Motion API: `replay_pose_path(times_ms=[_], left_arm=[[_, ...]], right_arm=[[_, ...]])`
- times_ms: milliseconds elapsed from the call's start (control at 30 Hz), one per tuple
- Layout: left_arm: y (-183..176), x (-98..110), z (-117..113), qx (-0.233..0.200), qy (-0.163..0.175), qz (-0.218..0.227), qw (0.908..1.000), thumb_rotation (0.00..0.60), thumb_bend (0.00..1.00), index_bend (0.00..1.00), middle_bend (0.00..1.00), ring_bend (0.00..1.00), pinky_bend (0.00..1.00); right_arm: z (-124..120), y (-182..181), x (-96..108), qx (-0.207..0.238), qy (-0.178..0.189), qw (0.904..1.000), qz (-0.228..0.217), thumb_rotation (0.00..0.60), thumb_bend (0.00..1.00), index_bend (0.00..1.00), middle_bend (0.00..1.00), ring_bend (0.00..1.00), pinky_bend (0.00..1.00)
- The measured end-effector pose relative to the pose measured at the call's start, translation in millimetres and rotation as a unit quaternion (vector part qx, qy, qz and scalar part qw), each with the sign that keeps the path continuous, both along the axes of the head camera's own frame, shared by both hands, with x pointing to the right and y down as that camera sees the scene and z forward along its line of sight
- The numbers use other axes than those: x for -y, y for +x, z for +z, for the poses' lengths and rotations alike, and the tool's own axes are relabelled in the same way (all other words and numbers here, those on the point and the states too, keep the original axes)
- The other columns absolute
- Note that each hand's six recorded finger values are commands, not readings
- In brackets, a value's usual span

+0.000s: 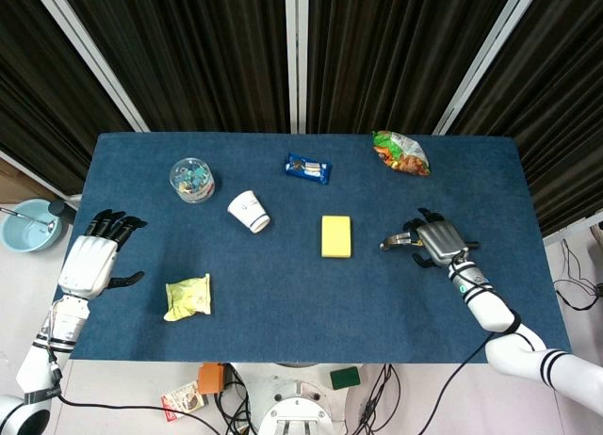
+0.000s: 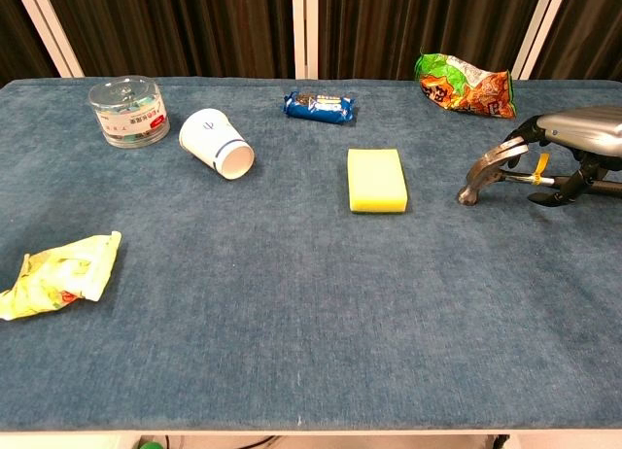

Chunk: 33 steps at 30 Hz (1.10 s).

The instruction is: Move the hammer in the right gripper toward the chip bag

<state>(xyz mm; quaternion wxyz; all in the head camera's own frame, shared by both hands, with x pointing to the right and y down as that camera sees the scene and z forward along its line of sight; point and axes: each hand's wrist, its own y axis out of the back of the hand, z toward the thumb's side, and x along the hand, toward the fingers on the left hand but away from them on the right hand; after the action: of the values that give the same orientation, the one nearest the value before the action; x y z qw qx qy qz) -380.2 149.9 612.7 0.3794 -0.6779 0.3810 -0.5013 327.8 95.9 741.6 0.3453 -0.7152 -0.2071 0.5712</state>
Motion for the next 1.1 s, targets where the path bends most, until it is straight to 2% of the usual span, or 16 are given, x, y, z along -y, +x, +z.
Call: replay_pose_path(times_ms=[267, 933, 1100], left_arm=[[-2, -1, 1, -0.001, 0.000, -0.002, 1.0000, 0.600, 0.00, 0.22, 0.21, 0.12, 0.10], [-14, -10, -2, -0.002, 0.002, -0.016, 0.9999, 0.600, 0.00, 0.22, 0.21, 0.12, 0.10], [-15, -10, -1, -0.002, 0.002, -0.017, 0.9999, 0.600, 0.00, 0.22, 0.21, 0.12, 0.10]], right_arm=[[6, -2, -3, 0.000, 0.007, 1.0000, 0.001, 0.600, 0.47, 0.38, 0.38, 0.18, 0.26], [13, -3, -5, -0.008, 0.008, 0.9999, -0.001, 0.600, 0.54, 0.48, 0.42, 0.23, 0.29], [12, -1, -3, -0.012, 0.010, 0.9999, 0.000, 0.600, 0.59, 0.50, 0.43, 0.25, 0.30]])
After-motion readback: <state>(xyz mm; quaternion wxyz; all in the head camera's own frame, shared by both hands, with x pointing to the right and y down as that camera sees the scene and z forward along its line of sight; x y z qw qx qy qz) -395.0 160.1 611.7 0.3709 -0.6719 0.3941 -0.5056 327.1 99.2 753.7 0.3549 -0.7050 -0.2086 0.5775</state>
